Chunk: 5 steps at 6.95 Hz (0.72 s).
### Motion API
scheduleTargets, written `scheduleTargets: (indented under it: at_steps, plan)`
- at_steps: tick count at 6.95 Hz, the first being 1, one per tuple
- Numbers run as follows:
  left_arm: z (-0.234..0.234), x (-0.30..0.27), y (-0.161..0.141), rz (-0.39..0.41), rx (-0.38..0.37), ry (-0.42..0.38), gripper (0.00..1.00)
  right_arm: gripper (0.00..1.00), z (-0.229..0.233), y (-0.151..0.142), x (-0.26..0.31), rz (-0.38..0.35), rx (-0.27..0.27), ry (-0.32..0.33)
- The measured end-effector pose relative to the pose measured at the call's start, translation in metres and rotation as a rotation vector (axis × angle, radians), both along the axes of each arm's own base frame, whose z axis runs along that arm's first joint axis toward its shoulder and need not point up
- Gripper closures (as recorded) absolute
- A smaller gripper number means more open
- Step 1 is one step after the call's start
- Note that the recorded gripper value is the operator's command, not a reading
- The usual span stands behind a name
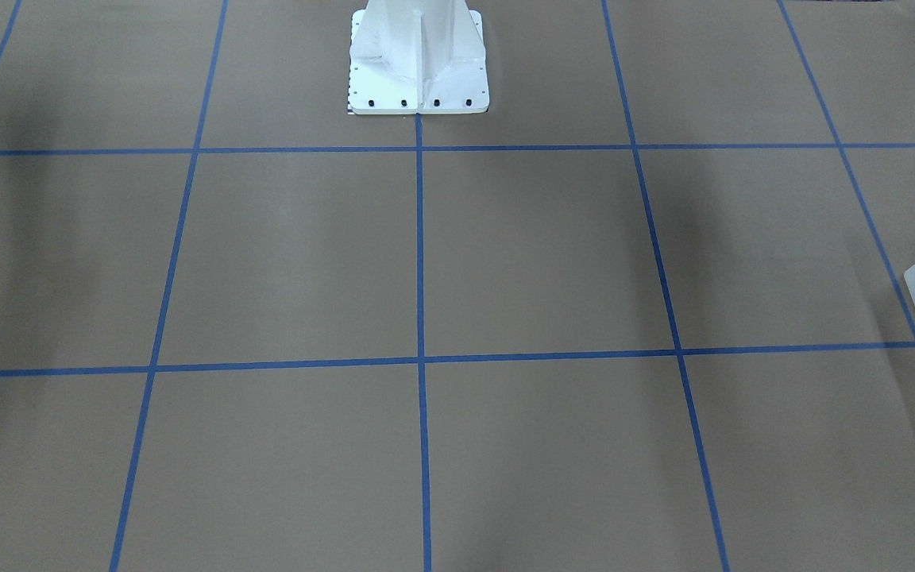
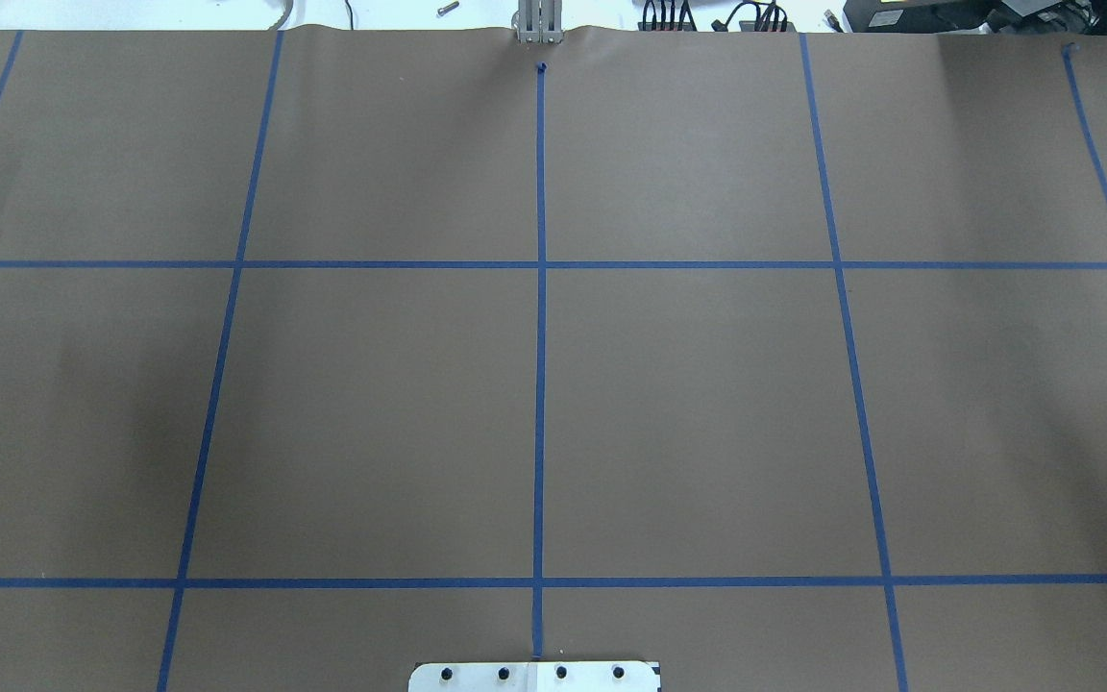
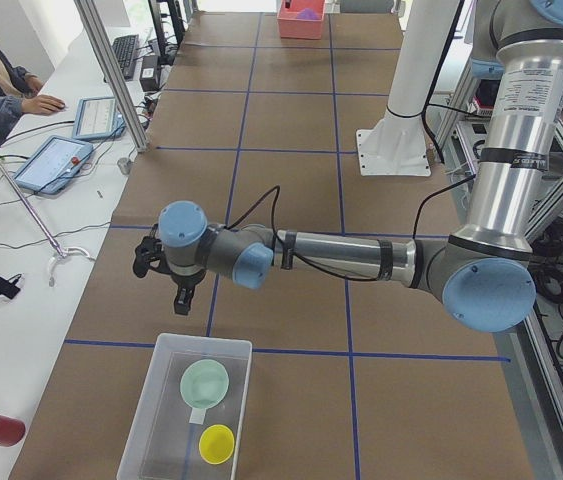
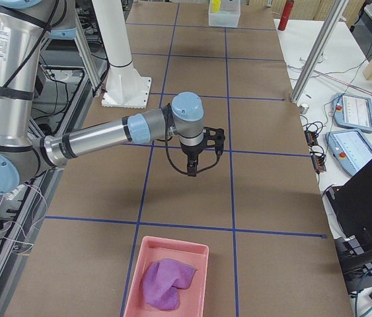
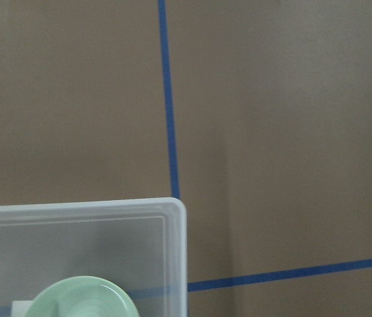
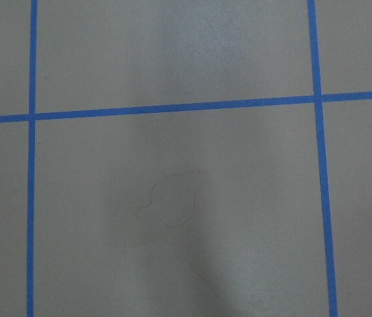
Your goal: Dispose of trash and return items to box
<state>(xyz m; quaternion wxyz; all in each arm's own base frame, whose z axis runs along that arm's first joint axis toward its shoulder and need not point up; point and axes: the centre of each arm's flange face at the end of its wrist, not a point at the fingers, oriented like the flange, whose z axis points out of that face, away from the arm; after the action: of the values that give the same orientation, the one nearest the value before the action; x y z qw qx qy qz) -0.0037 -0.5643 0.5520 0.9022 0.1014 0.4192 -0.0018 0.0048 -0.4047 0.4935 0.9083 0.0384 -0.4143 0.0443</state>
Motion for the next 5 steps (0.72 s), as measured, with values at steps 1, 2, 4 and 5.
scheduleTargets:
  at_steps: [1, 2, 4, 5]
  plan:
    - [-0.032, 0.014, 0.032, 0.013, -0.021, -0.016, 0.03, 0.00, 0.000, 0.000, 0.000, 0.001, 0.000, 0.003]
    - [-0.046, 0.016, 0.069, 0.025, -0.033, -0.026, 0.03, 0.00, 0.002, 0.000, 0.000, 0.002, -0.002, 0.009]
    - [-0.047, 0.012, 0.123, 0.069, -0.024, -0.041, 0.03, 0.00, 0.013, -0.003, 0.000, 0.001, -0.013, 0.035]
    - [-0.043, 0.011, 0.133, 0.092, -0.012, -0.048, 0.02, 0.00, 0.019, -0.003, 0.000, -0.001, -0.020, 0.040]
